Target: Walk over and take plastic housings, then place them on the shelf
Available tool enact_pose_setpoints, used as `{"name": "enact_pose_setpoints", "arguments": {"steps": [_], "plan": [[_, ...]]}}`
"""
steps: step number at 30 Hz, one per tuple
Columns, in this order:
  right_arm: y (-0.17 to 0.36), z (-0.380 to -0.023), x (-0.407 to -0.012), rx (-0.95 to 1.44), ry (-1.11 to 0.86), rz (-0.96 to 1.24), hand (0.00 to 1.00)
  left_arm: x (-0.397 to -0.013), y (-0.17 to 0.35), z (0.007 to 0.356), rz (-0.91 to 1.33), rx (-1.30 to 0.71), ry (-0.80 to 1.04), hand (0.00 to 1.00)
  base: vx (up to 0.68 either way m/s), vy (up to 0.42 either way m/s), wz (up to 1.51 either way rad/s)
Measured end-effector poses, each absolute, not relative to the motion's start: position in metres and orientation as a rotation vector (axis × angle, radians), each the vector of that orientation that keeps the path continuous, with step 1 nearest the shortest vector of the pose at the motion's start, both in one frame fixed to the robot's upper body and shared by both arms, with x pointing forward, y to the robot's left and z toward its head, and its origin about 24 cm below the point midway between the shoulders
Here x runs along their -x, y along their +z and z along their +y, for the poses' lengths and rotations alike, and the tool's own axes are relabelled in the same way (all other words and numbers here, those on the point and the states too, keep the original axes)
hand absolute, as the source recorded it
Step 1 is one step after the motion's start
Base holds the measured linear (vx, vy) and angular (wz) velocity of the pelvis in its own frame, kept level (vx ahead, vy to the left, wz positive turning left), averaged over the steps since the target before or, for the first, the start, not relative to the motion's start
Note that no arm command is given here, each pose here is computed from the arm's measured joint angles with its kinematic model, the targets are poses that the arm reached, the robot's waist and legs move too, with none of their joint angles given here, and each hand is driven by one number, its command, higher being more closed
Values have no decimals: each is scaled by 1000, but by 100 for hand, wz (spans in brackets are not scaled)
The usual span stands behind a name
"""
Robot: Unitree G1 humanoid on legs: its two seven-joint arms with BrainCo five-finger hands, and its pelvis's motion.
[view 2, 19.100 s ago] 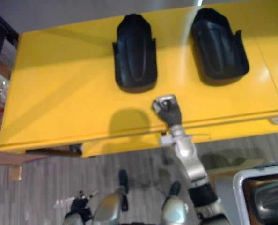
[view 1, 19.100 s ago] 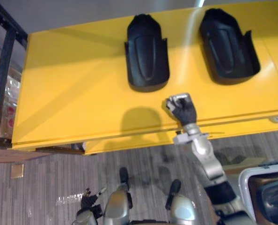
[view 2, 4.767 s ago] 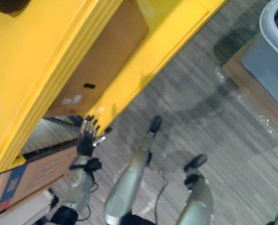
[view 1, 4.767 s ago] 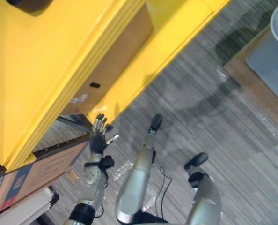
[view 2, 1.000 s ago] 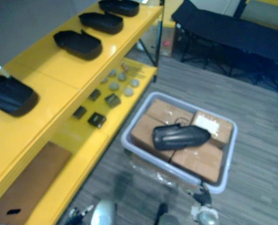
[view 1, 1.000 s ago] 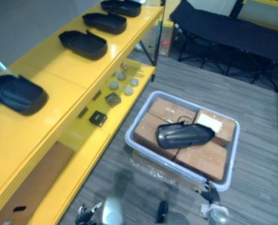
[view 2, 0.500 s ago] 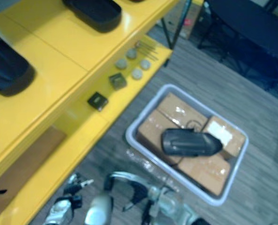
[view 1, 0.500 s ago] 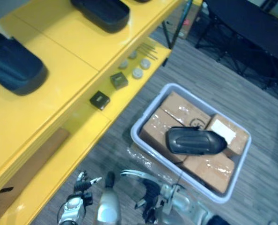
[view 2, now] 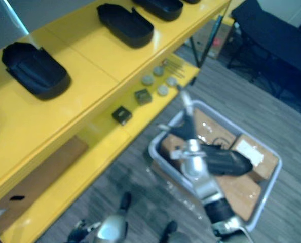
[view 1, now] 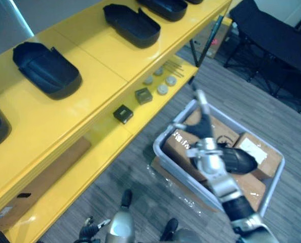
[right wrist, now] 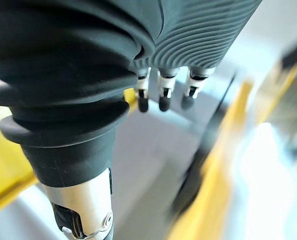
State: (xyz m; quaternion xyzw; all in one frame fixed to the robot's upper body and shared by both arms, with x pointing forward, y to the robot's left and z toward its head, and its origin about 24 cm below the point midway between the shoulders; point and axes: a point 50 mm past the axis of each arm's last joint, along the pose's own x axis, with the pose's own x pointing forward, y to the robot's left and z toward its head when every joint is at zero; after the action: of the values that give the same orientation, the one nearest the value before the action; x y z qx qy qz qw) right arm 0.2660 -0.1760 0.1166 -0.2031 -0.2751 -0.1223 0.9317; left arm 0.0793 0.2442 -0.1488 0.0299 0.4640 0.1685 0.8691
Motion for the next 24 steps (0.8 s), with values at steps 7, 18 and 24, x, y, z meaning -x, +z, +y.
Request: {"name": "enact_pose_setpoints", "arguments": {"steps": [7, 18, 24], "plan": [[58, -225, -218, 230, -594, -283, 0, -93, -140, 249, 856, -54, 383, 0, 18, -21, -27], [-47, -308, -112, -300, -1555, 70, 0, -113, -130, 249, 778, -34, 380, 0, -50, 7, -11], [-58, -304, -121, -480, -1542, 69, 0, -125, -127, 251, 787, -13, 393, 0, -39, 21, 6]]}}
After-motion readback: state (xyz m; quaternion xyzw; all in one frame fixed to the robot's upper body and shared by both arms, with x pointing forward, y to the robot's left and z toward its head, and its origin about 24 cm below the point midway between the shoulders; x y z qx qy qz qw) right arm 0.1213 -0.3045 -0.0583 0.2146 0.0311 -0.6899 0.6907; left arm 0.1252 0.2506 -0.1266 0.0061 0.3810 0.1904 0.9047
